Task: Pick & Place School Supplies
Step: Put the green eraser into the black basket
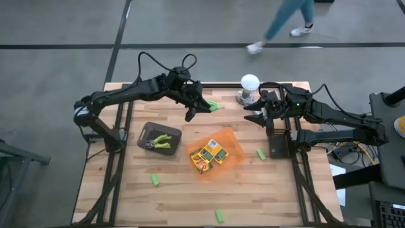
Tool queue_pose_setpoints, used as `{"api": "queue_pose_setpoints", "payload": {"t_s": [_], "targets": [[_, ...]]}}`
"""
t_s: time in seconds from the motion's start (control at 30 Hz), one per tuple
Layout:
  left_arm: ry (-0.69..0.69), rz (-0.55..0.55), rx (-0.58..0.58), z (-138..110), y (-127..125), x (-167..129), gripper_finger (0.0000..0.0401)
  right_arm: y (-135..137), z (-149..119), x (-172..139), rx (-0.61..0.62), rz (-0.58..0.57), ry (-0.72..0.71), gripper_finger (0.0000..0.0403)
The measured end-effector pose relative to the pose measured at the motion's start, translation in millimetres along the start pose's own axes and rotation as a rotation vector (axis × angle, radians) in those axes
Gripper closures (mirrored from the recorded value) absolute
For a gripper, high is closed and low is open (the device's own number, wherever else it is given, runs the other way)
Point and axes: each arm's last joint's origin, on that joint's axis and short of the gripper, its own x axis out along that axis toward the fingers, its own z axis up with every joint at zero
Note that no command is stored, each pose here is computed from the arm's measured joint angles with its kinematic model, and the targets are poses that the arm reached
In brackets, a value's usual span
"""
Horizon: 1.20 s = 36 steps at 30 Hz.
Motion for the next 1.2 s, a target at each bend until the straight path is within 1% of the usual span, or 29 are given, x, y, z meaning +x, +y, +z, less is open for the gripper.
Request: {"api": "queue_pose_setpoints", "payload": {"t_s": [0.17,0.23,0.4,0.47,0.6,0.73,0.83,0.9,1.03,1.2], "targets": [[0.000,0.000,-0.001,0.0,0.0,0.0,0.0316,0.2,0.0,0.0,-0.002,0.002,0.000,0.0156],[0.000,0.000,-0.001,0.0,-0.1,0.1,0.0316,-0.4,0.2,0.0,0.003,-0.017,-0.005,0.0146],[0.000,-0.001,0.000,0.0,-0.2,0.1,0.0316,-5.4,1.3,-0.4,0.025,-0.188,-0.054,0.0128],[0.000,-0.001,-0.001,0.0,-0.2,0.1,0.0316,-6.9,1.6,-0.8,0.028,-0.233,-0.067,0.0124],[0.000,-0.001,0.000,0.0,-0.3,0.2,0.0316,-6.7,1.5,-0.6,0.081,-0.232,-0.073,0.0121],[-0.002,-0.001,0.002,0.3,-0.5,0.3,0.0316,-7.2,1.3,0.7,0.094,-0.235,-0.072,0.0125],[-0.035,-0.005,0.024,2.6,-1.3,1.4,0.0316,-7.9,0.6,2.7,0.111,-0.236,-0.067,0.0129],[-0.068,-0.012,0.050,3.0,-2.7,3.9,0.0316,-8.5,-0.1,4.5,0.089,-0.238,-0.056,0.0133],[-0.157,-0.040,0.114,-0.5,-5.0,12.0,0.0316,-10.4,-2.6,10.8,-0.005,-0.245,-0.022,0.0142],[-0.182,-0.042,0.129,-17.5,-1.2,19.9,0.0316,-12.3,-1.5,19.4,-0.073,-0.241,-0.030,0.0156]]}}
